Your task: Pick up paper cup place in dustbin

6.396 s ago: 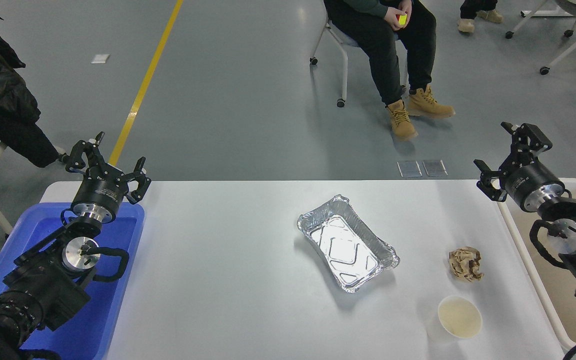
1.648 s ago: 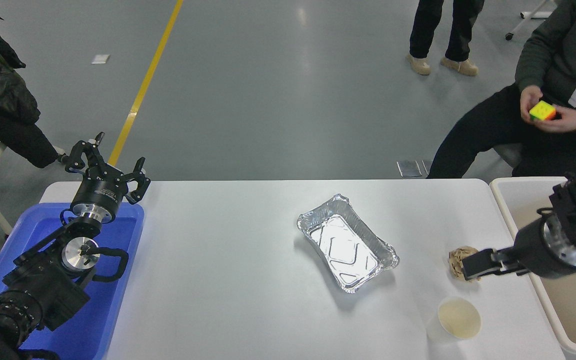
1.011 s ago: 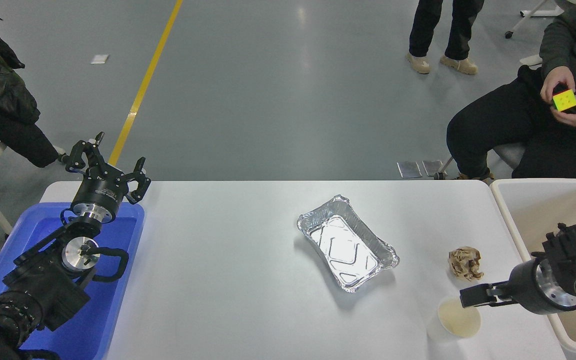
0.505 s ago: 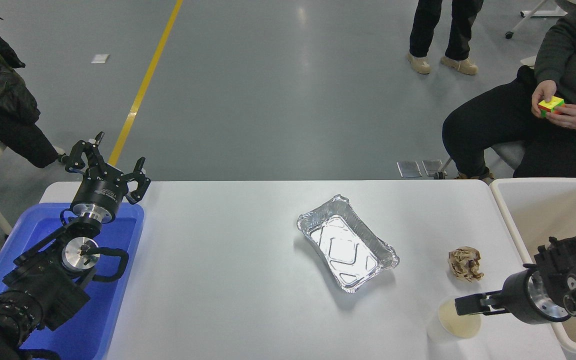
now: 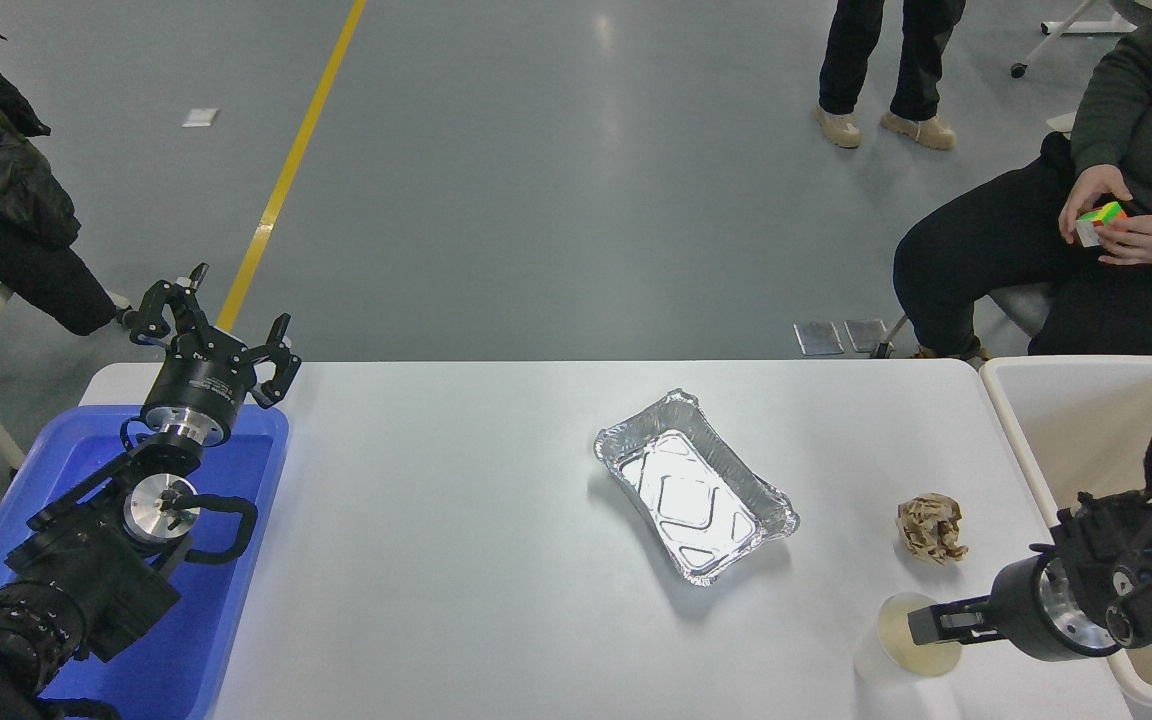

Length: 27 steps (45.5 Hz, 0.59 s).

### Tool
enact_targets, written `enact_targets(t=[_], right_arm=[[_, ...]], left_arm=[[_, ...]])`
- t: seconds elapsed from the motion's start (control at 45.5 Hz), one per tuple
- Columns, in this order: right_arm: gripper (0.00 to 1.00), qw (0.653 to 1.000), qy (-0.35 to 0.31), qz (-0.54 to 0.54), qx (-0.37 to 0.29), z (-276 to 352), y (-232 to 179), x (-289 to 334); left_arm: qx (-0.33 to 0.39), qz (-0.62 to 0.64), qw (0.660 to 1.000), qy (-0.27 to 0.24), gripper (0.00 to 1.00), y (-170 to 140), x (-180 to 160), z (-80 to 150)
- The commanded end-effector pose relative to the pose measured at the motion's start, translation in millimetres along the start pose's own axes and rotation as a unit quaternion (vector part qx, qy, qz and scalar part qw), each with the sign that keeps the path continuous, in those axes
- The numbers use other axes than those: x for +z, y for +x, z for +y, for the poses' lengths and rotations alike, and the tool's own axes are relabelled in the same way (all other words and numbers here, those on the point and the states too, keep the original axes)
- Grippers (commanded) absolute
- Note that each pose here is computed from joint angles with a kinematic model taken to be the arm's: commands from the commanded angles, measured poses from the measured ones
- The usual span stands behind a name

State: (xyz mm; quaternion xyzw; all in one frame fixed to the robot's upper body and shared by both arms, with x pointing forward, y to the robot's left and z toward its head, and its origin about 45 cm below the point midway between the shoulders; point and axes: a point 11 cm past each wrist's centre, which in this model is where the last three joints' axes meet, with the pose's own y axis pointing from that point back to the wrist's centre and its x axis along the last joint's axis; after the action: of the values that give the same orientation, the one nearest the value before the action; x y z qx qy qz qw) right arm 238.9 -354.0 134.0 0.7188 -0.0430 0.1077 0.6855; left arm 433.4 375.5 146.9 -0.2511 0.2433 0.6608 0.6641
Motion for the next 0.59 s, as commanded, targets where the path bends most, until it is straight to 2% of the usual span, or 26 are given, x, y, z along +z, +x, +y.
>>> enact_targets(t=[0.0,0.571], right_arm=[[0.00,1.000,-0.001,-0.003,-0.004,-2.5,-2.9,0.4],[0.00,0.999,0.001,-0.034,0.009,12.6,3.5,2.9]], left_arm=[[0.000,0.000,1.000,0.000,0.99,0.0,0.0,0.0],[0.000,0.000,1.000,0.000,0.99,0.0,0.0,0.0]])
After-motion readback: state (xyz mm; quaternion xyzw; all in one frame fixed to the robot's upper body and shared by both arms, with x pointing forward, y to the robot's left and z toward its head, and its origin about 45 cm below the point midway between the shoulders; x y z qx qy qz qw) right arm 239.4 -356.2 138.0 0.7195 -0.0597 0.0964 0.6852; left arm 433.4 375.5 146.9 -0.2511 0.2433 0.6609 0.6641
